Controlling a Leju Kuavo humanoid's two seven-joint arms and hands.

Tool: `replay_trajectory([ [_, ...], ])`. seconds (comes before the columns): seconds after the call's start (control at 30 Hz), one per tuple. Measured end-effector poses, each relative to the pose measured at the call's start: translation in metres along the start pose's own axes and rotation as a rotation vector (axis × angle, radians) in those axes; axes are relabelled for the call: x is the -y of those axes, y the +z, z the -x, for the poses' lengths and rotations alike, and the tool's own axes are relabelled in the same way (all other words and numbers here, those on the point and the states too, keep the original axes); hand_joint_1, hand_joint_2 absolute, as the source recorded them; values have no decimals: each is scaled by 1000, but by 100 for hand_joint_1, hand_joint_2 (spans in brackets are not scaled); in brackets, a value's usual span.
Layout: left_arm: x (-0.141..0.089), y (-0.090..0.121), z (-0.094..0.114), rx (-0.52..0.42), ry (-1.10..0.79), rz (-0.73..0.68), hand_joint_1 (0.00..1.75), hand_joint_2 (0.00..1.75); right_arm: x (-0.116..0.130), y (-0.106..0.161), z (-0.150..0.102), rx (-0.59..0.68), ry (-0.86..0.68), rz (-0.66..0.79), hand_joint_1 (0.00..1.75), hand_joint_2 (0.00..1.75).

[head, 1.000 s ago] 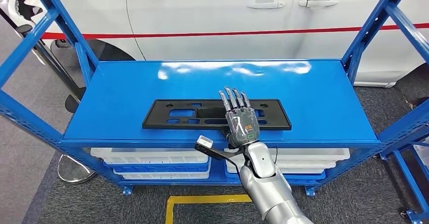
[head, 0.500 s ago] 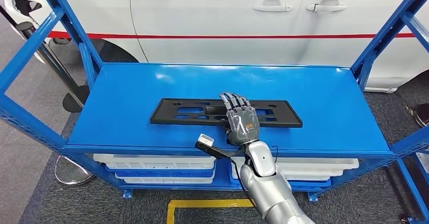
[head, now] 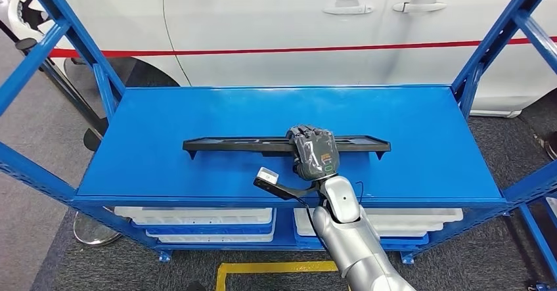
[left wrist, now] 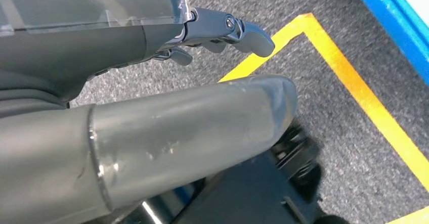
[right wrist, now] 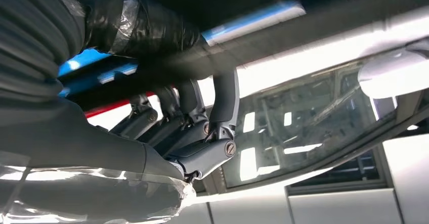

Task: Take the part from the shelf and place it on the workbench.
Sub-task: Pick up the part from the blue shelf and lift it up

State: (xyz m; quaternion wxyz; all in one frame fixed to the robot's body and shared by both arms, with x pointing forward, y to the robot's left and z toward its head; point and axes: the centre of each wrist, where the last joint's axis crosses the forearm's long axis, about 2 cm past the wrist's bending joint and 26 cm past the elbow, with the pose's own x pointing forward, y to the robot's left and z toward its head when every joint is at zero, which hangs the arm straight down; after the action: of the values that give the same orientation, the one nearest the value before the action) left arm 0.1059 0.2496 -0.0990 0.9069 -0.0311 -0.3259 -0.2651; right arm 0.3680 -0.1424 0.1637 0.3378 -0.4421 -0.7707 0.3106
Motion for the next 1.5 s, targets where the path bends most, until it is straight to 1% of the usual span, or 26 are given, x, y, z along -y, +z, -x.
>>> replay_trajectory([
  [0.27,-3,-2,-3,8,1,-13,0,0,5,-7,-1,12,-3,27,175,175],
  [0.43,-5,-2,-5,18,9,-50,0,0,11,-10,0,40,-18,61,175,175],
  [0.5,-5,-2,-5,25,31,-74,0,0,22,-16,0,77,-11,115,175,175],
  [0.6,-6,-3,-7,50,66,-97,0,0,48,-36,-3,126,16,234,175,175],
  [0.73,-1,-4,-10,74,71,-88,0,0,84,-66,-20,170,17,390,175,175],
  [0.83,6,-4,-11,85,82,-60,0,0,104,-86,-47,235,-29,471,175,175],
  [0.93,13,-3,-9,88,101,-41,0,0,113,-90,-74,316,-77,497,175,175],
  [1.0,16,-2,-8,87,111,-35,0,0,116,-90,-85,352,-101,500,175,175],
  [1.13,20,-2,-9,89,129,-30,0,0,132,-96,-103,436,-137,533,175,175],
  [1.2,21,-2,-9,89,132,-29,0,0,135,-96,-107,459,-142,538,175,175],
  [1.37,25,-3,-12,93,139,-23,0,0,140,-96,-109,486,-138,549,175,175],
  [1.5,27,-2,-11,100,153,-10,0,0,140,-95,-108,488,-164,526,175,175],
])
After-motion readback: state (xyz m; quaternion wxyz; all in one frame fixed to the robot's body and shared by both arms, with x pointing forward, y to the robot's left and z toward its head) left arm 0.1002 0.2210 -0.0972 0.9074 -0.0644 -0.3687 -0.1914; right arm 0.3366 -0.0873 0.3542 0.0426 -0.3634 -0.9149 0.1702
